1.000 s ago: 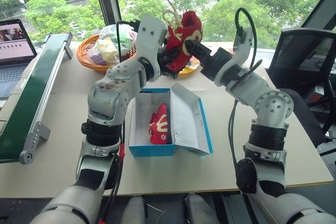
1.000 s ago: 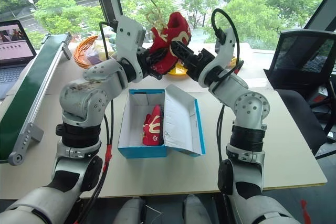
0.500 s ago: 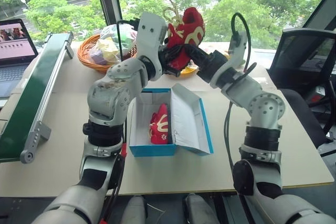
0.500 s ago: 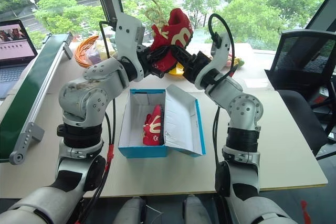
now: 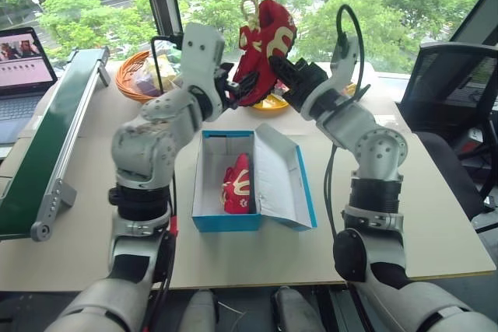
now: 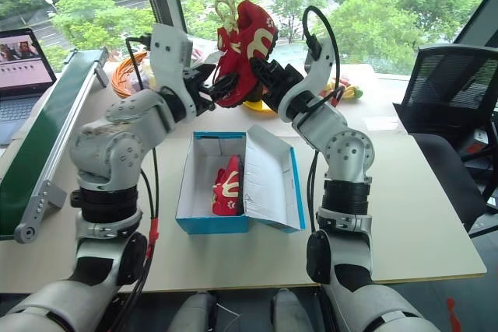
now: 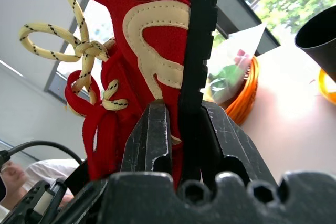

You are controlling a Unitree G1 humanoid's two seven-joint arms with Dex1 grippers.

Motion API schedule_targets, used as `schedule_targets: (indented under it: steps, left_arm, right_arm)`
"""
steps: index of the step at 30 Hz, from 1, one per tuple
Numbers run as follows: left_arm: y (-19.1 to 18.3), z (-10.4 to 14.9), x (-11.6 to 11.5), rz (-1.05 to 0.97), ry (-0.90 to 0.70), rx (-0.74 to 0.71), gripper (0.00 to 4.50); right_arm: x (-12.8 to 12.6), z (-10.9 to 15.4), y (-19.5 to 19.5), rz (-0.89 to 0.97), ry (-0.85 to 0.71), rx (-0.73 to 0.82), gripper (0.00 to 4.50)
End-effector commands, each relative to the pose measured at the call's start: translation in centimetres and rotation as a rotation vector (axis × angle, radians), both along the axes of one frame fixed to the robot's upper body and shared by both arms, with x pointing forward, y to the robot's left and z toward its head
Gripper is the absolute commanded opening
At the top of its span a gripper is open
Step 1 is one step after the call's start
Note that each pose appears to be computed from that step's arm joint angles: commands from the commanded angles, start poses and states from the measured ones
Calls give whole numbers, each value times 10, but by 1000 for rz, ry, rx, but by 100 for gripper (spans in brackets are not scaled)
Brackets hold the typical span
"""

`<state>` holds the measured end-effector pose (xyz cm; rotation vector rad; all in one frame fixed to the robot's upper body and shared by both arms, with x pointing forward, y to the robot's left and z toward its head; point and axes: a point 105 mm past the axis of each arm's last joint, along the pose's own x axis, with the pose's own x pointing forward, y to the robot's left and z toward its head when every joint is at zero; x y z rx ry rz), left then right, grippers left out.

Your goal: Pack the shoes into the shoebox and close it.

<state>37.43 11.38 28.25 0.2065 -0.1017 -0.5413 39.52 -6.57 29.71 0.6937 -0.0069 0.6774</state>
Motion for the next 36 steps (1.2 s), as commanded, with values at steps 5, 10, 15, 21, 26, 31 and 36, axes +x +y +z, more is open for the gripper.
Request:
schedule_targets:
  steps: [5, 10, 15, 21, 26, 31, 36]
  left_arm:
    - [61, -44, -17, -41, 100, 363, 446]
    - [80, -63, -35, -73, 166, 418, 446]
    - [82, -66, -45, -67, 180, 409, 446]
    - [78, -73, -54, -50, 193, 387, 446]
    - [82, -79, -62, -18, 221, 370, 446]
    - [84, -90, -77, -48, 263, 372, 446]
    - [83, -96, -94, -124, 285, 393, 446]
  right_arm:
    - [-34, -18, 41, 208, 56, -390, 31]
    - [-49, -51, 58, 335, 212, -454, 31]
    - [-51, -77, 65, 369, 294, -492, 31]
    - [-48, -106, 63, 353, 398, -498, 31]
    - [-48, -126, 65, 352, 469, -506, 31]
    - [-49, -135, 72, 364, 504, -513, 31]
    - [-52, -138, 75, 382, 525, -523, 31]
